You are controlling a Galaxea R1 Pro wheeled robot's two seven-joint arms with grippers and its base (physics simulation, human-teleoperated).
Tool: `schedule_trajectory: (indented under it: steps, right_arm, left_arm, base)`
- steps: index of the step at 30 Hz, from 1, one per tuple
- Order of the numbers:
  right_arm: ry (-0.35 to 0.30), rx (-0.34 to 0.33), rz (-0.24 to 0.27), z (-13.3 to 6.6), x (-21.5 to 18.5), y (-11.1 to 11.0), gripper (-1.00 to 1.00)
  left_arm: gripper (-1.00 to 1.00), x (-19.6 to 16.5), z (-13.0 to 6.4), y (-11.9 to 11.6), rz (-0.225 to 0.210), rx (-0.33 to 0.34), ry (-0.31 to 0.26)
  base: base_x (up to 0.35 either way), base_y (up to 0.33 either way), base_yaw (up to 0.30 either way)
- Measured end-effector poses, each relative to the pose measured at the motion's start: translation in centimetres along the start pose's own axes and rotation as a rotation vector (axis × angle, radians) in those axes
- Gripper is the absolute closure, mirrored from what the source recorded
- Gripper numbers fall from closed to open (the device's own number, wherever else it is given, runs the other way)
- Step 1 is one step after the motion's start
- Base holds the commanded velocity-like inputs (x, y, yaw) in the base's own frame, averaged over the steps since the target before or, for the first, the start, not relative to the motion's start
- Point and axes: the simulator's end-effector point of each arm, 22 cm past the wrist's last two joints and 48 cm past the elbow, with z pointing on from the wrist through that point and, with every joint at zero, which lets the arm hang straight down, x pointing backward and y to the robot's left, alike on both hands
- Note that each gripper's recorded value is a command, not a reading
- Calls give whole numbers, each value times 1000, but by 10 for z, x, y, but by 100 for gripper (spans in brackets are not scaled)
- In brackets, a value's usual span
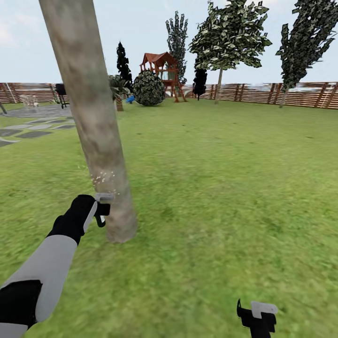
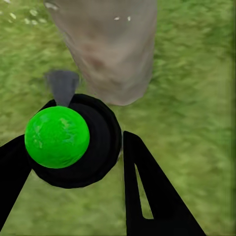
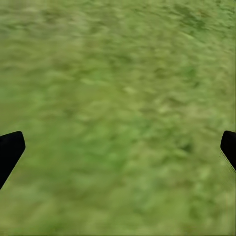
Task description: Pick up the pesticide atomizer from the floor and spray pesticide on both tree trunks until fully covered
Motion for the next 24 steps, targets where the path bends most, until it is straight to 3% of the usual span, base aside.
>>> schedule_trajectory:
  steps: [4, 8, 14, 21, 24]
  right_arm:
    - [0, 1, -1, 0, 0, -1, -100]
    - [1, 0, -1, 0, 0, 0, -100]
    - [0, -1, 0, 0, 0, 0, -100]
    - [0, 0, -1, 0, 0, 0, -100]
    - [1, 0, -2, 0, 1, -1, -100]
  left_arm:
    - [100, 1, 0, 2, 0, -4, 1]
    - [100, 3, 2, 9, -13, -11, 6]
    - [100, 54, 15, 15, -18, -18, 77]
    - [100, 54, 14, 10, -18, -6, 84]
    - [100, 68, 12, 6, -12, -2, 153]
  base:
    - [95, -237, 0]
    - [-206, -162, 9]
    - [-32, -22, 221]
    - [257, 0, 106]
    - [333, 0, 3]
